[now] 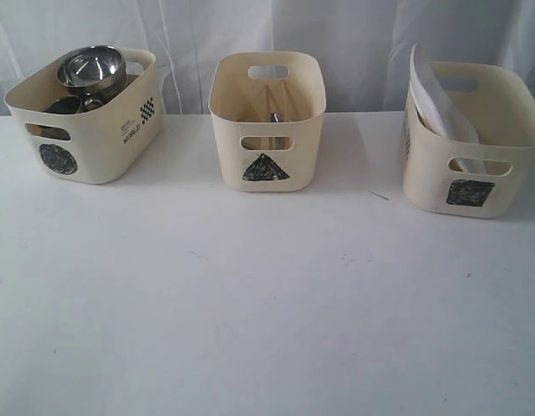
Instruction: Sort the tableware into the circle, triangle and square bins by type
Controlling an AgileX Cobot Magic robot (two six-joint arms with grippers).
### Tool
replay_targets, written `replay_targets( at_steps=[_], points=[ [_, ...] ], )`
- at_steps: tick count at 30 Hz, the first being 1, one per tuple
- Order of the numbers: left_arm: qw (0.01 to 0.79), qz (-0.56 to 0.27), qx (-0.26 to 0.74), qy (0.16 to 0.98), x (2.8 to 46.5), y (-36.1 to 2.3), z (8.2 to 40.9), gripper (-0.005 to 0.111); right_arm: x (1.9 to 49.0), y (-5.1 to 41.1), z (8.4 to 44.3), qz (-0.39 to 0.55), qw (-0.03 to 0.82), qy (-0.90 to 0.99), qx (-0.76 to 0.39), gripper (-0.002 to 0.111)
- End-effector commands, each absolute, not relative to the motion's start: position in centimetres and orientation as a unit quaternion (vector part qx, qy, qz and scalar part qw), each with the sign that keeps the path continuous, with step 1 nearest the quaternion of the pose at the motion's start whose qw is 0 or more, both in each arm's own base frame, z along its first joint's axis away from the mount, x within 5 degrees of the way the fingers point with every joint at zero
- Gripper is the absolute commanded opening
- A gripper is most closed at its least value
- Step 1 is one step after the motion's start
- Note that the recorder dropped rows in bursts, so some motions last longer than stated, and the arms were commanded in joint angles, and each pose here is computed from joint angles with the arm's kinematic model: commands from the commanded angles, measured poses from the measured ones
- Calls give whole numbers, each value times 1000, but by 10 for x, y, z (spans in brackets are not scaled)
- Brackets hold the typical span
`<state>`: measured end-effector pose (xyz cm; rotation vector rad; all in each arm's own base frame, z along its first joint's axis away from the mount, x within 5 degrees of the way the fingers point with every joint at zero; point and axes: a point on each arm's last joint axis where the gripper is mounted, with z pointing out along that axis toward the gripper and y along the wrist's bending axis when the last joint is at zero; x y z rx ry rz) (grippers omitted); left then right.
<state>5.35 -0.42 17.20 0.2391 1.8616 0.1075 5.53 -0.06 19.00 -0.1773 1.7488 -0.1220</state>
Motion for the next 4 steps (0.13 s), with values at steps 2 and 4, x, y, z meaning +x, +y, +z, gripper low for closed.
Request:
replay_targets(
  at_steps=[2,4],
  points=[
    [593,44,98,798,53,-4,172,0,55,0,189,-55,640,762,-80,0],
    [593,44,98,798,53,-4,172,0,55,0,189,-55,640,762,-80,0]
  ],
)
